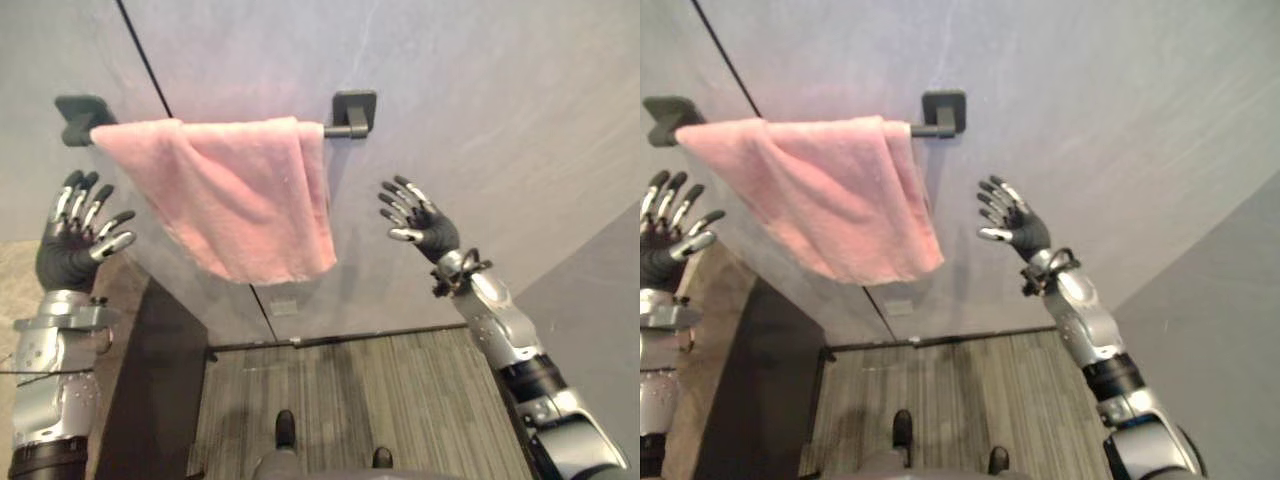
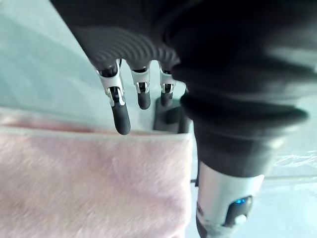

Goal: Organize washtable

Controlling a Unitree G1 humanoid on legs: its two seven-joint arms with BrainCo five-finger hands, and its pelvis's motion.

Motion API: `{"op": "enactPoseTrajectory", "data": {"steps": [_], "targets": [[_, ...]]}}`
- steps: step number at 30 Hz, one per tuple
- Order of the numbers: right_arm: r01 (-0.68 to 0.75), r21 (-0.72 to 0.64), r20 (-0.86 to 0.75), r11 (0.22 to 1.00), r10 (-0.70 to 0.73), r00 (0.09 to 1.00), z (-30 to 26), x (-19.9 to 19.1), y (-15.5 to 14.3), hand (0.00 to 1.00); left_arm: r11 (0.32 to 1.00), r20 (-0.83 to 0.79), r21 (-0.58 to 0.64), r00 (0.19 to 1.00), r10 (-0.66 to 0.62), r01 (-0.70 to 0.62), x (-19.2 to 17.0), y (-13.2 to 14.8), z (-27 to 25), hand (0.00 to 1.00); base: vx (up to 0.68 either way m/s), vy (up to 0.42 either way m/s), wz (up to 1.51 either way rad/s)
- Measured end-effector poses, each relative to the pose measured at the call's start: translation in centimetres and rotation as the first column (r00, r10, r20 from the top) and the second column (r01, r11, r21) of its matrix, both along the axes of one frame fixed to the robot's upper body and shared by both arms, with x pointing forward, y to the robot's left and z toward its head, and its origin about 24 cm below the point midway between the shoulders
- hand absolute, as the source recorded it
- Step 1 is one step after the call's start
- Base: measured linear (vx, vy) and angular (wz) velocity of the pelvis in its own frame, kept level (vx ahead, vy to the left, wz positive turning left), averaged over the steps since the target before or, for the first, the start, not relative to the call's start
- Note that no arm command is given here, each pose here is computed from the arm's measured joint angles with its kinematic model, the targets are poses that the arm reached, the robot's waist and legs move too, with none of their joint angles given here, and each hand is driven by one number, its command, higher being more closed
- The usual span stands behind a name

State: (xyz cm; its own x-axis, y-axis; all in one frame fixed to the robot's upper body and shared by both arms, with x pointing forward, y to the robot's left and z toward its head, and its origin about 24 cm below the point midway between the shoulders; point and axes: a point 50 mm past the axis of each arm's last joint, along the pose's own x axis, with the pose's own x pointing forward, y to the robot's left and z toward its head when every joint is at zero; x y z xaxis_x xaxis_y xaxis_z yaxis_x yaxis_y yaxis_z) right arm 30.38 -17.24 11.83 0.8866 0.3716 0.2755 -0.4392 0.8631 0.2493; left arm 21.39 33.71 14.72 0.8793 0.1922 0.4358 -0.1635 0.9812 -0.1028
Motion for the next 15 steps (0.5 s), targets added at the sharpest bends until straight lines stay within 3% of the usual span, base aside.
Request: {"op": "enactPoseTrajectory", "data": {"steps": [4, 9, 15], "targets": [[0.177, 0.052, -0.022, 0.983, -0.176, 0.984, -1.1, -2.1, -4.5, 0.00, 0.985, 0.020, -0.079, 0.987, 0.158, -0.156, -2.5, 2.0, -1.0, 0.00, 0.01, 0.002, 0.18], [0.415, 0.117, -0.108, 0.902, -0.404, 0.909, -3.5, -5.3, -9.0, 0.00, 0.911, 0.012, -0.179, 0.926, 0.379, -0.370, -6.3, 4.1, -2.7, 0.00, 0.01, 0.002, 0.11], [0.664, 0.152, -0.237, 0.732, -0.625, 0.744, -6.5, -9.7, -12.3, 0.00, 0.766, -0.107, -0.308, 0.820, 0.562, -0.565, -10.4, 4.4, -7.0, 0.00, -0.01, 0.000, 0.04]]}}
